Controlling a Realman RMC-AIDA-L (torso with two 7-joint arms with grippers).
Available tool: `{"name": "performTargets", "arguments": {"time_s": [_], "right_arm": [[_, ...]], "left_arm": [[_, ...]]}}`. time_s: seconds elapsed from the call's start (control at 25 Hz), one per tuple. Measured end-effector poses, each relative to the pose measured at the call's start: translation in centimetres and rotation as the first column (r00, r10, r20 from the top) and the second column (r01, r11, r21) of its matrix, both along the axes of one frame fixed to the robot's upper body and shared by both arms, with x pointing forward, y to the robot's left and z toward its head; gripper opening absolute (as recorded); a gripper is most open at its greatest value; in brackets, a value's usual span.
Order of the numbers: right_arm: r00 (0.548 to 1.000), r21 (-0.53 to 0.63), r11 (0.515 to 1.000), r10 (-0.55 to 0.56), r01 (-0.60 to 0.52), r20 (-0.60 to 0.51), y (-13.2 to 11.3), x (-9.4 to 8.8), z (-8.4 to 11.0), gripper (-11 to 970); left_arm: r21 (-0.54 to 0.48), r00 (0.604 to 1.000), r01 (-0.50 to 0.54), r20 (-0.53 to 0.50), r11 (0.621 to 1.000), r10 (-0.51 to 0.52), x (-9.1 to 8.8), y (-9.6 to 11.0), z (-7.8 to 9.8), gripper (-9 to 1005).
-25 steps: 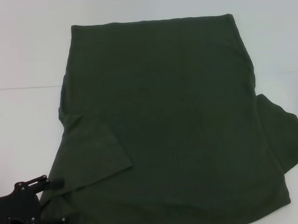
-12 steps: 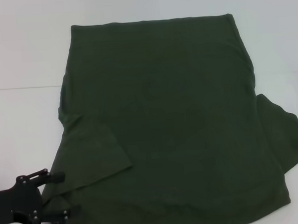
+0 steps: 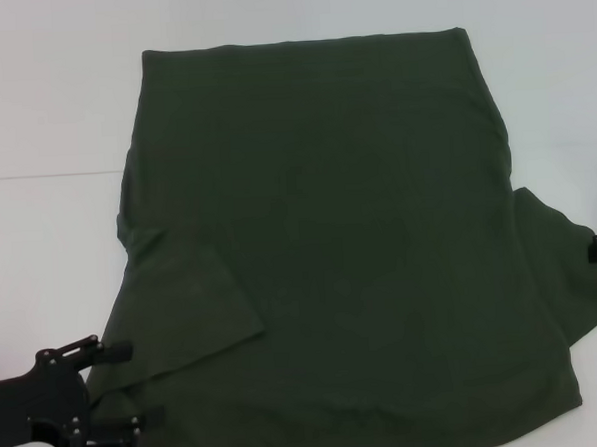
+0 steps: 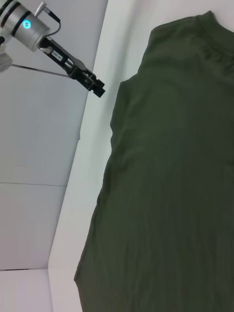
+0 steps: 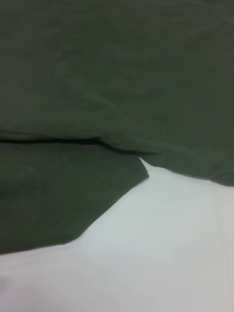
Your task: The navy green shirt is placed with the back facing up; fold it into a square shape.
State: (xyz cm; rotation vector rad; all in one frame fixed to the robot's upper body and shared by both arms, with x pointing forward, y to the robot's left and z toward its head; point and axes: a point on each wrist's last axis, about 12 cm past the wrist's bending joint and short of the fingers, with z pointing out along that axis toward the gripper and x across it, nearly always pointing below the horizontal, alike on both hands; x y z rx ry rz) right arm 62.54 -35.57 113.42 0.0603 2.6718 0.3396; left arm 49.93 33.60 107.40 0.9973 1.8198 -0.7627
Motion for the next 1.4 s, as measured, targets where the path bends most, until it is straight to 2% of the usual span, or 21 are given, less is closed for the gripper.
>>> {"name": "performTargets", "arguments": {"time_s": [0.44, 0.88, 1.4], "right_arm": [[1.000, -0.039, 0.999, 0.015, -0.014, 0.024, -0.1, 0.0, -1.8, 920], [0.999, -0.018, 0.999, 0.036, -0.036, 0.012, 0.8, -0.1, -2.8, 917], [1.000, -0.027, 0.999, 0.024, -0.024, 0.013, 0.2, -0.4, -3.1, 914]], "left_arm": [[0.003, 1.000, -0.012, -0.004, 1.000, 0.012, -0.1, 0.0, -0.2, 945], [0.002, 1.000, -0.015, -0.005, 1.000, 0.015, -0.1, -0.1, -0.3, 945], [0.005, 1.000, -0.020, -0.003, 1.000, 0.020, 0.1, -0.2, -0.3, 944]]}}
